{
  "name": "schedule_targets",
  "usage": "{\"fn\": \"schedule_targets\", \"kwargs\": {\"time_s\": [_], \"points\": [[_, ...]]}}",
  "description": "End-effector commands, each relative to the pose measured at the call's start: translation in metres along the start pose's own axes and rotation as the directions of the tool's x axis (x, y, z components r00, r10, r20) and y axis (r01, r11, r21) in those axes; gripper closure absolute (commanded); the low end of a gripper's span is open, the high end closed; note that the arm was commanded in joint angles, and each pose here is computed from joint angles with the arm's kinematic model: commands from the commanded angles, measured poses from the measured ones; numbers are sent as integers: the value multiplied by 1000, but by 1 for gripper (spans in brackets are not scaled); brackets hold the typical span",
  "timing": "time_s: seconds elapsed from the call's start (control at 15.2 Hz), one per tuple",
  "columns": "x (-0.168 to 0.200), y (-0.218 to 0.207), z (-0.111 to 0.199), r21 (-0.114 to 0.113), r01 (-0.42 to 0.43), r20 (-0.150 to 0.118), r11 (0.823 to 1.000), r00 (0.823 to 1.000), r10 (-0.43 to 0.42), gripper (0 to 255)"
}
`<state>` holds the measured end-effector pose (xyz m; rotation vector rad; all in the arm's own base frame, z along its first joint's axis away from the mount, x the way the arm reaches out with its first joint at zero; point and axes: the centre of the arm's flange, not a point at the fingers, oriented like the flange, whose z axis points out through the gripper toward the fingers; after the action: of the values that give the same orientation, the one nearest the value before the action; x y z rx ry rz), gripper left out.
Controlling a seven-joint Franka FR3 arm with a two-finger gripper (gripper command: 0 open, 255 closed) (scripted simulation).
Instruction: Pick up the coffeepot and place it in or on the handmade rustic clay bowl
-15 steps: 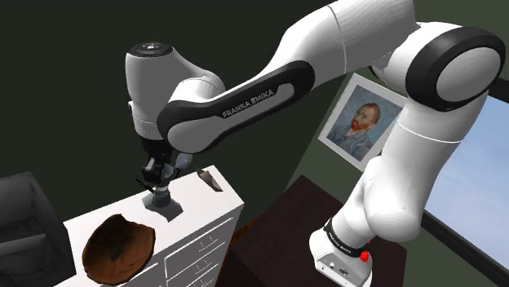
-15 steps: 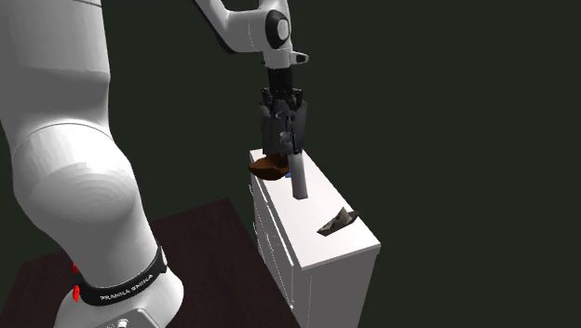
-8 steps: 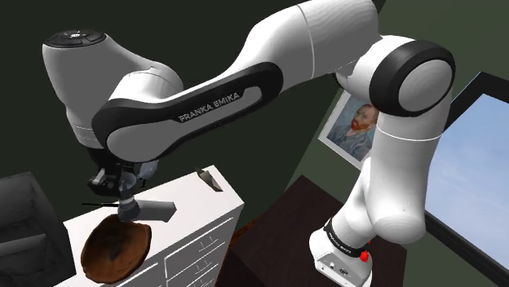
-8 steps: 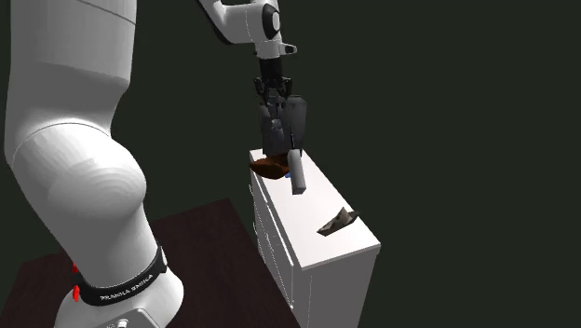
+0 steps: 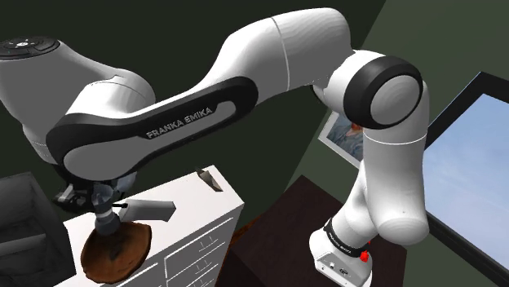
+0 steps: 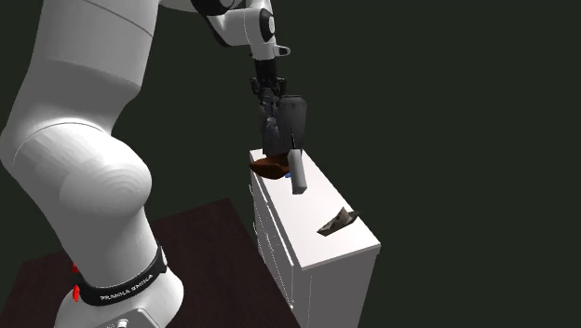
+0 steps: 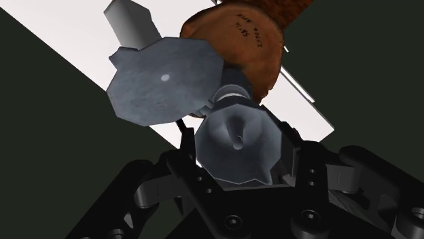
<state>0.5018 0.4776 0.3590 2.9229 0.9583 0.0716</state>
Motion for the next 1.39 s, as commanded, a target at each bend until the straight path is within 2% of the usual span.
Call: {"fn": "schedule_targets", "kwargs": {"time_s": [0.0, 0.99, 1.32], "points": [[0, -1, 10, 0, 0, -1, 1000, 1000, 0, 255], [-2, -7, 89, 0, 0, -1, 1000, 1000, 0, 255], [-2, -7, 93, 0, 0, -1, 1000, 1000, 0, 255]]}}
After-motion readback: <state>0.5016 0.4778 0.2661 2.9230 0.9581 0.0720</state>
